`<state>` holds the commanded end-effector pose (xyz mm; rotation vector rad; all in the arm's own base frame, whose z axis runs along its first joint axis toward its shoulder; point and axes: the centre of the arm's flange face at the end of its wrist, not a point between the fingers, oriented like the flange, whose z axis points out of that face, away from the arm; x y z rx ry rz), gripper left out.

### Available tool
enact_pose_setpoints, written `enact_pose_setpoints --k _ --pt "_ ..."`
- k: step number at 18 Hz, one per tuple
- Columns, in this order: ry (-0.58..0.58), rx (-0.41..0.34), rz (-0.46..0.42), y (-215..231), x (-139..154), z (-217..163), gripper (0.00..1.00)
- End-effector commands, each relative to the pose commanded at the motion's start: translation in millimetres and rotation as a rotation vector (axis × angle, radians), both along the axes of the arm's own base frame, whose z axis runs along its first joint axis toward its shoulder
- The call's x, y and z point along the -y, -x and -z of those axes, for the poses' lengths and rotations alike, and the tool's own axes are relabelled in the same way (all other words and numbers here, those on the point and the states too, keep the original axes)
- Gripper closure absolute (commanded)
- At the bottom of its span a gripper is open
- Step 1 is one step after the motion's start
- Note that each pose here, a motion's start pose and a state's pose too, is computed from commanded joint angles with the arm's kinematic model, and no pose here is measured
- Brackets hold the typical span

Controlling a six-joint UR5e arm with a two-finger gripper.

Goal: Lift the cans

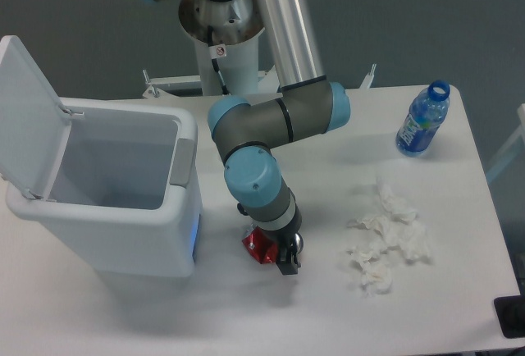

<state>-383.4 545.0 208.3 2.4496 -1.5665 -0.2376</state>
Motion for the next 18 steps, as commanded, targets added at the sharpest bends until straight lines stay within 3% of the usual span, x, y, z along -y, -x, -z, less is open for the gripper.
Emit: enact_pose_setpoints --k 18 --pt "0.007 0.008 -0.022 -4.2 3.1 6.7 0.03"
